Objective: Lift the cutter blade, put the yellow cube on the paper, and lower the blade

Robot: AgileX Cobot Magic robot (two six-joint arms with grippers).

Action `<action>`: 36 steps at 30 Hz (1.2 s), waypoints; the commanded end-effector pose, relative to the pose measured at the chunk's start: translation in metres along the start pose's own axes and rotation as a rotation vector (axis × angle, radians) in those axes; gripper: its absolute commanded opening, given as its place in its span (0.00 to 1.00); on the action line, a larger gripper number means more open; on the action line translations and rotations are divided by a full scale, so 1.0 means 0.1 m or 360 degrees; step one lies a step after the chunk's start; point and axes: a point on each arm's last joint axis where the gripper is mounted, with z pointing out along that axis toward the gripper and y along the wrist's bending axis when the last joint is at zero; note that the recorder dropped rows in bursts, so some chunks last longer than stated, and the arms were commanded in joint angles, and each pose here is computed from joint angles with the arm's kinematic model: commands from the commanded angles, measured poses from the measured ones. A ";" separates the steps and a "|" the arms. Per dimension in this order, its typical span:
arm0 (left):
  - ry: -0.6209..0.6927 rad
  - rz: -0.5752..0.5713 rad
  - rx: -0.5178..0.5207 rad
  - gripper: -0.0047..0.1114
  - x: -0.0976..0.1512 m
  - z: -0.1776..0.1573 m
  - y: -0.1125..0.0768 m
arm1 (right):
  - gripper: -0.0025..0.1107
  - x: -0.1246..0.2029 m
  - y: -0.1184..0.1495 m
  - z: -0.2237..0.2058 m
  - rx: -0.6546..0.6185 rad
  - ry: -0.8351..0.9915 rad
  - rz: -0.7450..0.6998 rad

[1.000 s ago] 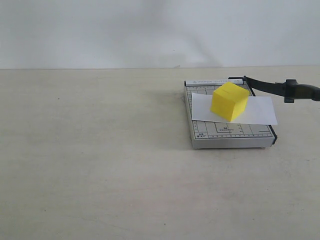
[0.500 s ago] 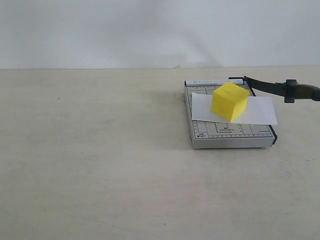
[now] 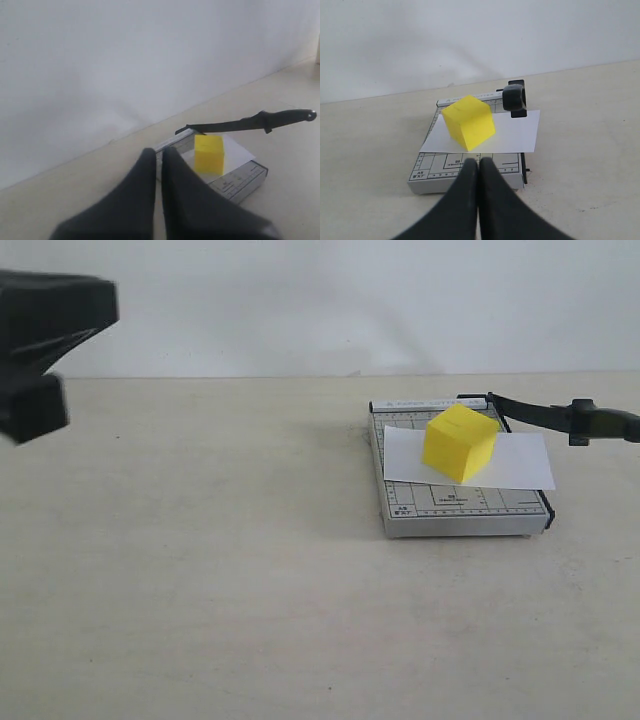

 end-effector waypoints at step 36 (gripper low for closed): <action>-0.0109 -0.0161 -0.0601 0.08 1.44 -1.11 0.18 | 0.02 -0.01 0.00 0.00 -0.0001 -0.0010 -0.0015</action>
